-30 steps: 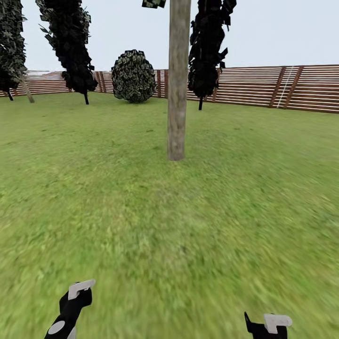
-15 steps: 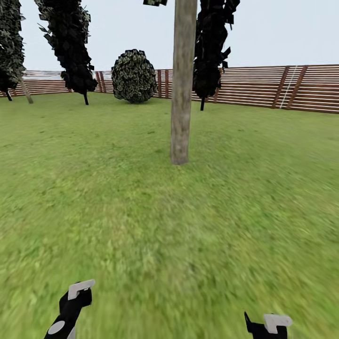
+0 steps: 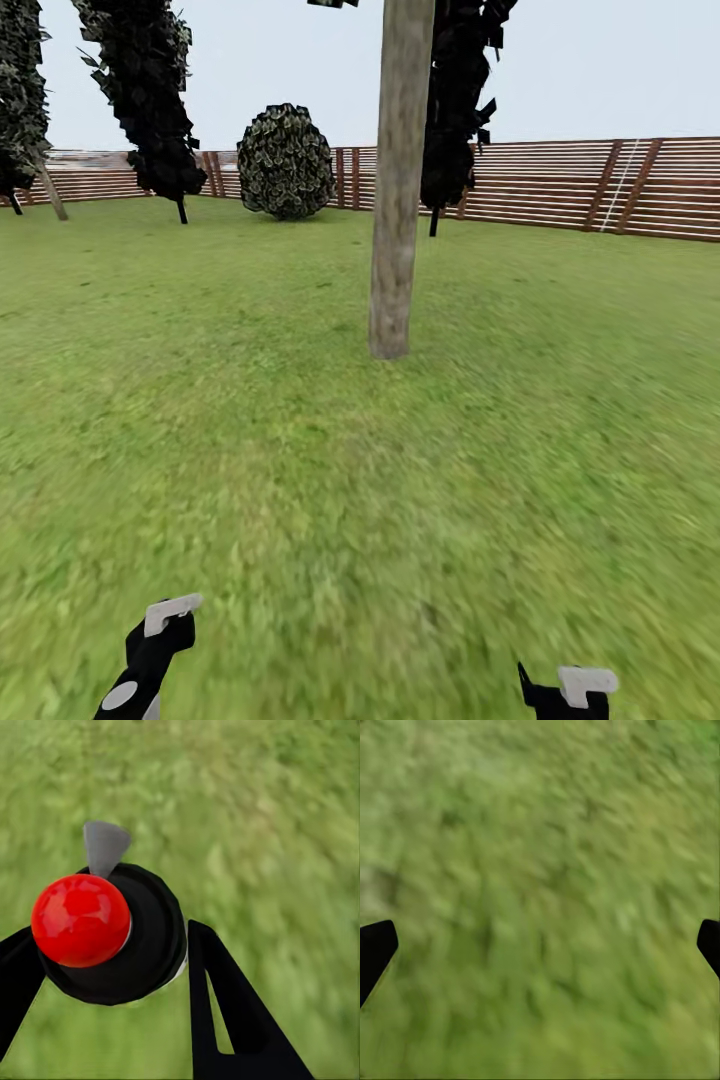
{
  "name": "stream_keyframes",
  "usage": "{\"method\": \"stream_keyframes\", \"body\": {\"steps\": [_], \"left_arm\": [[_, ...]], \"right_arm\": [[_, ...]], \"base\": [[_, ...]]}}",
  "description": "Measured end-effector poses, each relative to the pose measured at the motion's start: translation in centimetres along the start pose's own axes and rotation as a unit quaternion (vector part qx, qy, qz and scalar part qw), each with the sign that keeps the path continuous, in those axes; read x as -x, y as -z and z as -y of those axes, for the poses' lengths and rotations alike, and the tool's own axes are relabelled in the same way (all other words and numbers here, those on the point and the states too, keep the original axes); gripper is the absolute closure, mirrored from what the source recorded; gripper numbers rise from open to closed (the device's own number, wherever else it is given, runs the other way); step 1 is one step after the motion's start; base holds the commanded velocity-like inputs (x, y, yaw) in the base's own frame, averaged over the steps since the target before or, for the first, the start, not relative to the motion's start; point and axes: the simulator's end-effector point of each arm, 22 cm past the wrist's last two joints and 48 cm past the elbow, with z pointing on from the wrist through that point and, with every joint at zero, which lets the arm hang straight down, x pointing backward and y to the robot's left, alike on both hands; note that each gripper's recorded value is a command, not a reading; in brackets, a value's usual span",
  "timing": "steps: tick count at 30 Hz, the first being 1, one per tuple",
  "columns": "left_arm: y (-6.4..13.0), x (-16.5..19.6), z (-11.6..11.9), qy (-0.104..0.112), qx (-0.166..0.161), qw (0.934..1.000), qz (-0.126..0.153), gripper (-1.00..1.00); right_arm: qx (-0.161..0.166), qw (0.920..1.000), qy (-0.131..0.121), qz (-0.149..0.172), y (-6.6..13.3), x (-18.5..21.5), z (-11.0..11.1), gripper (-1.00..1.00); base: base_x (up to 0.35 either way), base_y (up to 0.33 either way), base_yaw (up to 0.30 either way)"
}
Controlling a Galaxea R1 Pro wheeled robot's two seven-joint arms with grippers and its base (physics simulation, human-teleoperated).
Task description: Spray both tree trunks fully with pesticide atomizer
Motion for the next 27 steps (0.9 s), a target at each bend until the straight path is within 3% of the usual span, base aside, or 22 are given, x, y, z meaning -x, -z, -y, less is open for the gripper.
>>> {"method": "stream_keyframes", "body": {"steps": [6,22,27], "left_arm": [[0.00,0.02,-0.02,0.000,0.000,1.0000,0.000,1.00],[0.08,0.51,0.03,0.001,-0.001,1.0000,0.005,1.00],[0.10,0.62,0.06,0.002,-0.001,1.0000,0.006,1.00]], "right_arm": [[0.000,1.0000,0.000,0.000,0.00,0.02,0.00,-1.00],[0.000,1.0000,-0.001,0.005,0.02,0.46,0.02,-1.00],[0.000,1.0000,-0.001,0.006,0.03,0.56,0.02,-1.00]], "base": [[0.338,0.137,-0.083],[0.338,0.137,-0.265],[0.338,0.137,-0.123]]}}
